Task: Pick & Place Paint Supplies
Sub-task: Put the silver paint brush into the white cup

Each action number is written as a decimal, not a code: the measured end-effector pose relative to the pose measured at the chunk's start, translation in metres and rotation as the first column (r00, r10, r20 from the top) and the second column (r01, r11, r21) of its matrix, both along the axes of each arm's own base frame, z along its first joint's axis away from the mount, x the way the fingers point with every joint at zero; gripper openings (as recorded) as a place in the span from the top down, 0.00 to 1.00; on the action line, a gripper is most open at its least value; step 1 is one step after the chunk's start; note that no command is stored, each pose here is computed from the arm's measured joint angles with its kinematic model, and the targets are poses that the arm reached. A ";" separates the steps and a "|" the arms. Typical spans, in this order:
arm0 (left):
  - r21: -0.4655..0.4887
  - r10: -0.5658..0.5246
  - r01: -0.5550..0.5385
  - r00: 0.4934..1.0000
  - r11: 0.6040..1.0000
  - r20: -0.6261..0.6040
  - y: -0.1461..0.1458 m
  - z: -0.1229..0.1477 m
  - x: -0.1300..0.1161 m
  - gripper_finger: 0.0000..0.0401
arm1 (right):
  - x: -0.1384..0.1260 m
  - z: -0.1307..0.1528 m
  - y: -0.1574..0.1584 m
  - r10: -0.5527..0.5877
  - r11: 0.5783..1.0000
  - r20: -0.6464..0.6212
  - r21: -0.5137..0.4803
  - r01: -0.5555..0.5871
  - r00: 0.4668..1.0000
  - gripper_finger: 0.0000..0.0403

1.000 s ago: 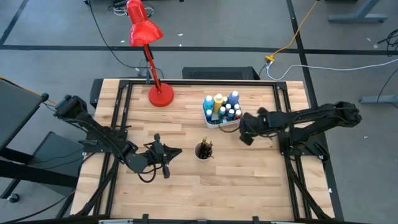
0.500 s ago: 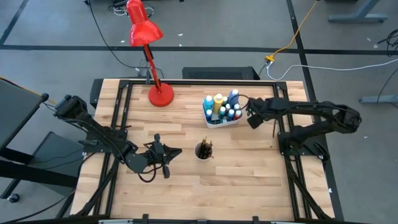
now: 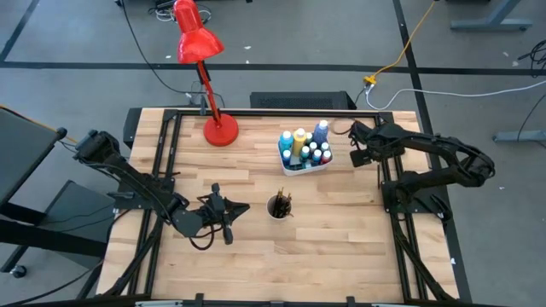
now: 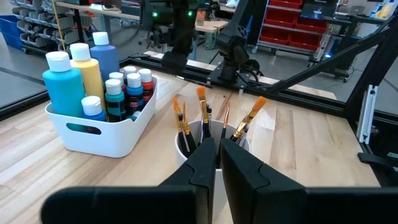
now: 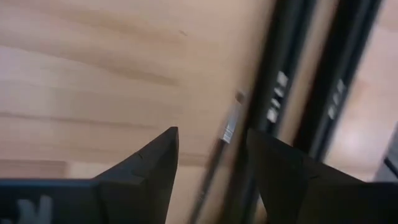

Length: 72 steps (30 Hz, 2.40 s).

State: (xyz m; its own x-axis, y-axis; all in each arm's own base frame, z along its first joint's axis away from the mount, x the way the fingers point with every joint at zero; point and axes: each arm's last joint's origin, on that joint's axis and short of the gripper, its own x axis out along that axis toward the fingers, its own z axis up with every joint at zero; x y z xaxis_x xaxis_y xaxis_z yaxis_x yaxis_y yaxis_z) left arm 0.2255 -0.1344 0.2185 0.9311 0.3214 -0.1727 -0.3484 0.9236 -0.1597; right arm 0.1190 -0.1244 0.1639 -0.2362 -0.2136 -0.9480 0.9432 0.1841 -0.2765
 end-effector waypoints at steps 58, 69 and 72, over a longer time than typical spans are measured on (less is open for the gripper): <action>-0.016 -0.039 0.039 0.999 0.999 -0.005 -0.001 0.000 0.000 0.92 | -0.028 -0.037 -0.003 -0.299 0.954 0.120 0.023 0.298 0.947 0.56; -0.049 -0.073 0.073 0.997 0.996 -0.003 -0.002 -0.001 0.001 0.92 | -0.032 -0.037 -0.006 -0.251 0.966 0.164 0.104 0.237 0.954 0.54; -0.051 -0.083 0.082 0.997 0.995 -0.005 -0.003 -0.001 0.001 0.92 | -0.032 -0.036 -0.006 -0.216 0.975 0.172 0.093 0.202 0.961 0.55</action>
